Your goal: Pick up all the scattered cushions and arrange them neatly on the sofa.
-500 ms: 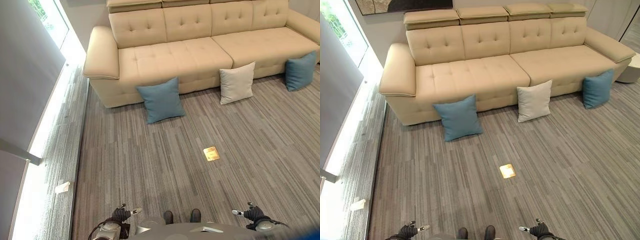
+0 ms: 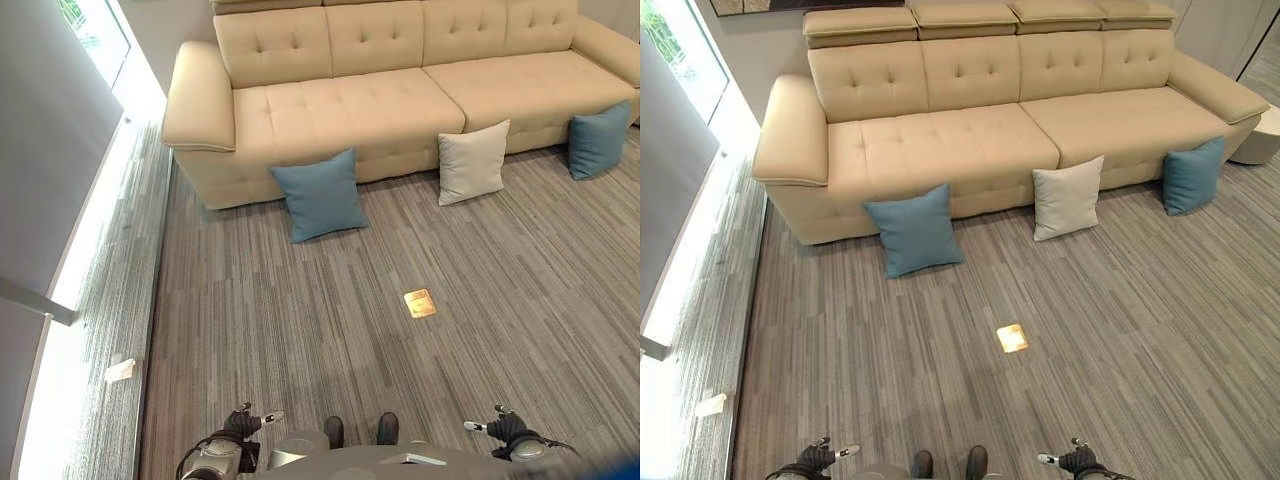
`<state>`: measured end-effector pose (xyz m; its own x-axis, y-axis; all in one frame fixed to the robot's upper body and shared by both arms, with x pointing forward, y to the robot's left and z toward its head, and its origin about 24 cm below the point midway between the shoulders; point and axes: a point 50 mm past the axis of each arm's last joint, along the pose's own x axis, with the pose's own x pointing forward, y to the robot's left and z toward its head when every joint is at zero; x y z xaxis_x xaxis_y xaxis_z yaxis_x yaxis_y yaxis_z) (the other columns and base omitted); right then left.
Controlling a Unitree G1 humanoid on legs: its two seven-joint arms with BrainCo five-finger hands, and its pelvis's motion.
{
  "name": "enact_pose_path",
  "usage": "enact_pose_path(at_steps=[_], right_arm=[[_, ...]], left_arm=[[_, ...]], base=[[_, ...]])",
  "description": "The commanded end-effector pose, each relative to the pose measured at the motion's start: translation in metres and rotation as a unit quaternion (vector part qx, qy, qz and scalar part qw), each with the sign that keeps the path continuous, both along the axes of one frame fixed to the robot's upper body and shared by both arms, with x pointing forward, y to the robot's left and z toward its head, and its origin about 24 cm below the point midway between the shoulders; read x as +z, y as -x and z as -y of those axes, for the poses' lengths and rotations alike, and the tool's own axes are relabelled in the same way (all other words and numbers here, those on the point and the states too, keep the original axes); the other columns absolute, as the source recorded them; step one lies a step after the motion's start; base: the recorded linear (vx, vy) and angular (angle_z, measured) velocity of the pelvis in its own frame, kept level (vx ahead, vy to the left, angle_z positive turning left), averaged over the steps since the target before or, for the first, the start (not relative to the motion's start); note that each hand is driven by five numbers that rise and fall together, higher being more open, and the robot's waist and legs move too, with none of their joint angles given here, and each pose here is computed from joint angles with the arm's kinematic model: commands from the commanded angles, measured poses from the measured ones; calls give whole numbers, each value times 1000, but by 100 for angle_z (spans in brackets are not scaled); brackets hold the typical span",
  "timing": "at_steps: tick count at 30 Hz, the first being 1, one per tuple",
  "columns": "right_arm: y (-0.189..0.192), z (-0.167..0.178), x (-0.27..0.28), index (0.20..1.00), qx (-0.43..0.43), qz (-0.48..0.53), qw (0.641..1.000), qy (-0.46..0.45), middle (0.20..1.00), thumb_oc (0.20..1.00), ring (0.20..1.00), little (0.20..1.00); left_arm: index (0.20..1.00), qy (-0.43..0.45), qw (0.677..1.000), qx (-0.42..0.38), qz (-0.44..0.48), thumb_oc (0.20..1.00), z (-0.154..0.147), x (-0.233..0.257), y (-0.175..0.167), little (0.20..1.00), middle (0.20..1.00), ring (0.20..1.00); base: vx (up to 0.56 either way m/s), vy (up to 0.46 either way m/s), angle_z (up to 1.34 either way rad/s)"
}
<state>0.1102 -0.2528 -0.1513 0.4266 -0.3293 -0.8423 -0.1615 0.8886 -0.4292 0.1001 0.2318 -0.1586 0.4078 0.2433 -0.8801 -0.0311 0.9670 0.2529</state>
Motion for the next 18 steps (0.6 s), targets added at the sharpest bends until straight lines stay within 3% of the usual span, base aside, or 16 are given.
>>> enact_pose_path(at_steps=[1,7,13,18], right_arm=[[-23,5,9,1000,49,20,998,24,1000,1000,1000,1000],[-35,2,13,1000,64,37,997,26,1000,1000,1000,1000],[-46,1,17,1000,66,56,996,27,1000,1000,1000,1000],[-37,0,14,1000,50,58,997,18,1000,1000,1000,1000]], left_arm=[[1000,-15,1000,-6,-5,1000,-8,2,-5,1000,1000,1000],[1000,-25,1000,4,-7,1000,-16,3,-2,1000,1000,1000],[1000,-32,999,2,-1,1000,-17,5,-5,1000,1000,1000],[1000,-32,999,-24,6,1000,-12,6,-13,1000,1000,1000]], base=[[-6,82,-12],[22,85,1],[243,-60,14],[306,-221,92]])
